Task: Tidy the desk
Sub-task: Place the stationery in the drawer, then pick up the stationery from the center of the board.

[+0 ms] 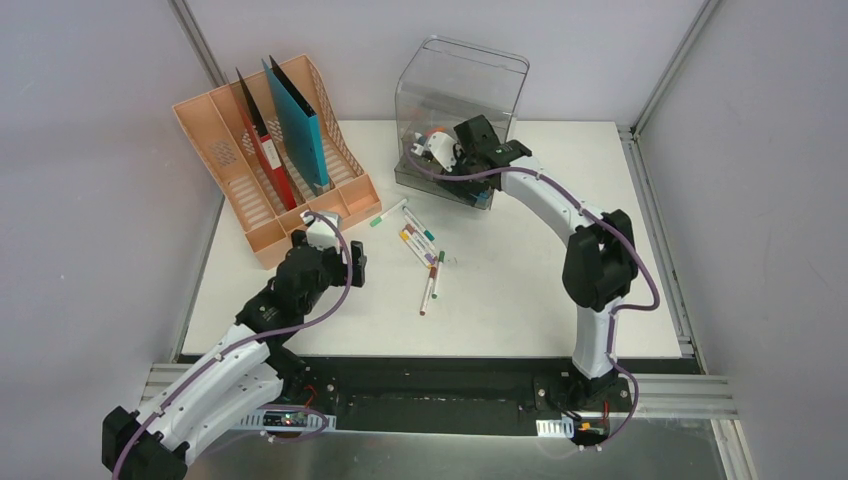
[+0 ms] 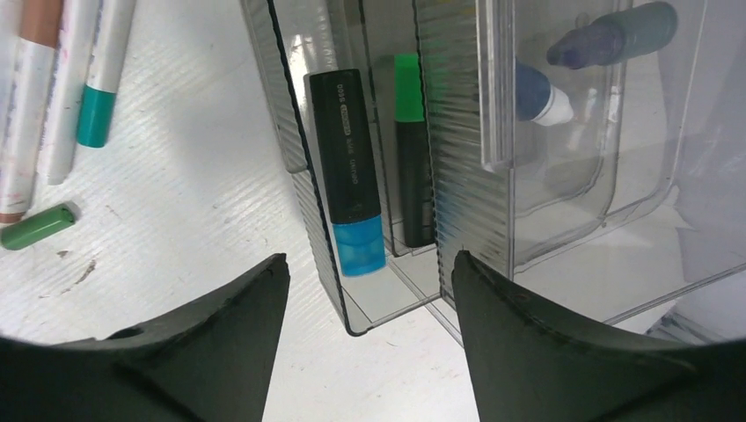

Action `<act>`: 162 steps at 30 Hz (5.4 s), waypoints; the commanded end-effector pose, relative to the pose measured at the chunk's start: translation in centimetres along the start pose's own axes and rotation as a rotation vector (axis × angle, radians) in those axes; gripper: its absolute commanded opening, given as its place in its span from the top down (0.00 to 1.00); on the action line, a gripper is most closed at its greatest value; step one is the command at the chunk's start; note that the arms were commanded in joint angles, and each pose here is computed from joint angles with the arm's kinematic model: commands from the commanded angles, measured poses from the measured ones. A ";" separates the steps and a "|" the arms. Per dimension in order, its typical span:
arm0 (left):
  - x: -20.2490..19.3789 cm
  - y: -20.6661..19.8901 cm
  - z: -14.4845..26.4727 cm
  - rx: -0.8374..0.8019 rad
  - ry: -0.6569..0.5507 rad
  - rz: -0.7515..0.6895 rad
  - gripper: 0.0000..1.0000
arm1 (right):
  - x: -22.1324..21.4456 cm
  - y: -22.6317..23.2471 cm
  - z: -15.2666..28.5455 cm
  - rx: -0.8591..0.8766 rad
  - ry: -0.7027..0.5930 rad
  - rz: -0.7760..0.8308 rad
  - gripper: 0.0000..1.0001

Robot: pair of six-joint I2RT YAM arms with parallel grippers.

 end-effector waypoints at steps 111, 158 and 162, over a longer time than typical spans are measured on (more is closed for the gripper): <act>-4.9 10.5 -12.6 0.373 0.430 -0.224 0.42 | 2.5 8.7 18.9 0.467 -0.956 -0.295 0.00; -7.9 7.7 -10.3 0.301 0.689 -0.109 0.71 | 1.0 7.3 18.5 0.434 -0.945 -0.346 0.00; -6.6 8.4 -10.6 0.404 0.639 -0.069 0.75 | 1.0 7.2 18.5 0.432 -0.946 -0.345 0.00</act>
Point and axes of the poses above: each gripper's point midway between its finger pads, its own z axis back along the fingers, its own y axis along the line the jaws close on, x = y × z, the point moved 1 cm from there along z, back along the fingers, and after that the axes turned 14 degrees about z, right-handed, at the moved point
